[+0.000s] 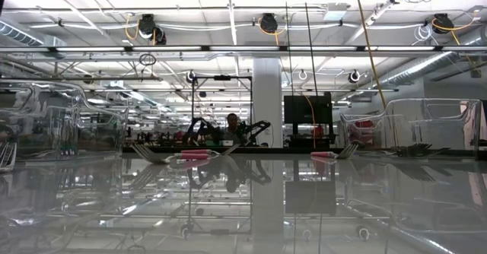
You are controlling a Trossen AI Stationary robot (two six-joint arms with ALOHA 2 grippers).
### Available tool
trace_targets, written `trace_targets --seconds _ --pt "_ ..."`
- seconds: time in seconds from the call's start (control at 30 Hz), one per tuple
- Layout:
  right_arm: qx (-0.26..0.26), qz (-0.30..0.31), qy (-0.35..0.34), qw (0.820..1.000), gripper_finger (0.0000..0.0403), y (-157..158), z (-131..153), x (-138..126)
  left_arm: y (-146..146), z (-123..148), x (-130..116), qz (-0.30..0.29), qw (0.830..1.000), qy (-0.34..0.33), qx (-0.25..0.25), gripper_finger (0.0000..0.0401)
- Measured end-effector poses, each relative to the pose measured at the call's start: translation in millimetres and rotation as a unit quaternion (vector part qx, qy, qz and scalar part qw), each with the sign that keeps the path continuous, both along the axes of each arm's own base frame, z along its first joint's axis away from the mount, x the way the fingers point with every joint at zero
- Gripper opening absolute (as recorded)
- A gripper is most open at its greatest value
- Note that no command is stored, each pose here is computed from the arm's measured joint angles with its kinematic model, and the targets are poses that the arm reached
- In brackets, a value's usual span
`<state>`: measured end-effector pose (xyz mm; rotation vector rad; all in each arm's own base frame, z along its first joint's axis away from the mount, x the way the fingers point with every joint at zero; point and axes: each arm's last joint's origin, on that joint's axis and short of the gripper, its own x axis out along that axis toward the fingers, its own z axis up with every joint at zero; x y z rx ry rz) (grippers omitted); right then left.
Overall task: Sort silverware by color (type)
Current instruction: Put the blue fork into the left transparent bin
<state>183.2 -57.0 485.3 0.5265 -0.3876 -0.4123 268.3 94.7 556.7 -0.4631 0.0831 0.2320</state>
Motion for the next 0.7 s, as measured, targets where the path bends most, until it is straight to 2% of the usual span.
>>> trace_targets --seconds 0.13,0.3,0.57,0.7 --pt "0.037 0.058 0.019 0.997 0.0001 -2.9 -11.7 22.2 -4.4 -10.8 0.7 -0.045 0.997 0.049 -0.026 0.0134" --pt "0.079 0.098 0.037 0.991 0.0002 -6.5 -26.0 48.1 -8.2 -26.0 1.5 -0.059 0.99 0.117 -0.054 0.0134" --pt "0.126 0.126 0.071 0.981 0.0004 0.3 -49.1 84.2 -14.8 -31.7 -1.9 -0.123 0.976 0.143 -0.11 0.0134" --pt "0.154 0.138 0.077 0.975 0.0005 4.8 -58.0 97.6 -15.9 -34.8 -3.7 -0.133 0.972 0.16 -0.111 0.0134"
